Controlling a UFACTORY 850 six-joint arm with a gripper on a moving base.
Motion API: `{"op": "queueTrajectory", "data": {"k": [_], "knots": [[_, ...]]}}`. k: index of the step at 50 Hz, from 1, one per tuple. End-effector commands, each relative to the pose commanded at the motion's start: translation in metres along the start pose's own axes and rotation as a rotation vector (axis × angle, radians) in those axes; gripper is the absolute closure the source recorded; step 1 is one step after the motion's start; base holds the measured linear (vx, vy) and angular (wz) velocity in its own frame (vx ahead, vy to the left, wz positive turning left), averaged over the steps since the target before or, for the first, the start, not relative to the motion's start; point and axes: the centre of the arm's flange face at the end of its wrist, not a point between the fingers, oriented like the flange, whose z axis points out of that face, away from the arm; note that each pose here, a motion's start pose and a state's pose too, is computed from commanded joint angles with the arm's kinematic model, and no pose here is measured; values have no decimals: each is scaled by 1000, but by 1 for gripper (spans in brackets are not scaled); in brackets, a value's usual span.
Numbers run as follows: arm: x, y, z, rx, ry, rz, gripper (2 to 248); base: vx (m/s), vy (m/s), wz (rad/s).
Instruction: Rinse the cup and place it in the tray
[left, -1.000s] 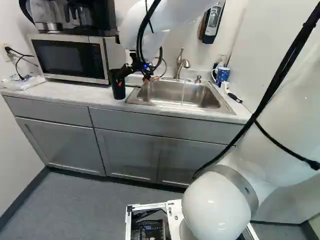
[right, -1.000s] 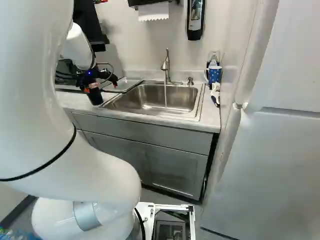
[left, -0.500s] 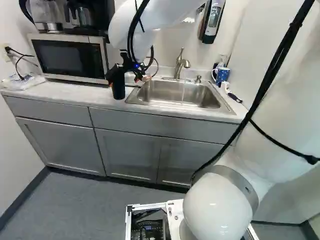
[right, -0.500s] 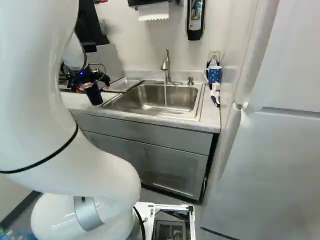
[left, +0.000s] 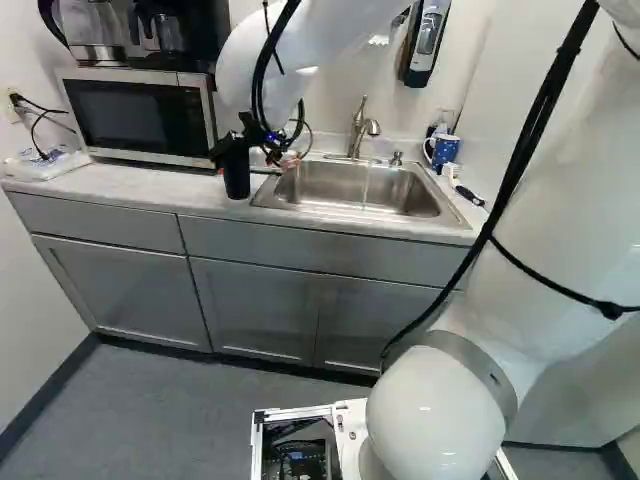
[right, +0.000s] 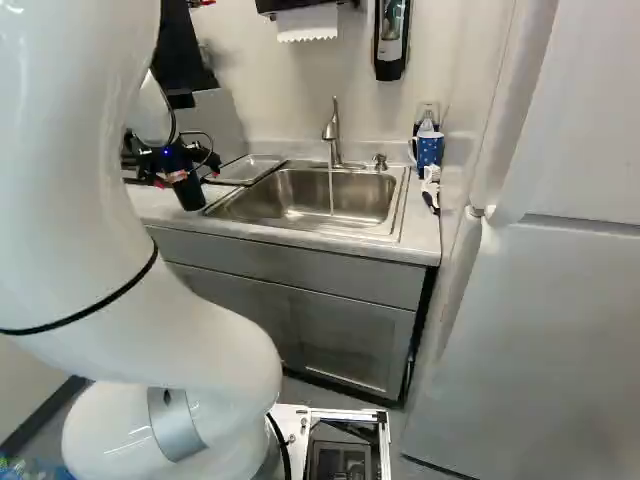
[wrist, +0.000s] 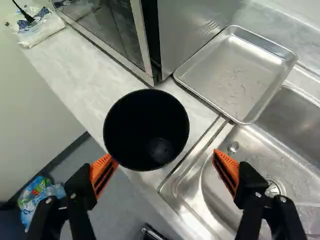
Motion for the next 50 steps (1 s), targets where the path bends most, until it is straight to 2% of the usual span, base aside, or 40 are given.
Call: {"op": "queueTrajectory", "data": {"k": [19,37,50], "knots": [[-3,-12,18,16,64,-16,3,0,0,0],[-16,-19,26,27,131,-26,3,0,0,0],[-26,-17,30,26,172,-24,3,0,0,0]]}}
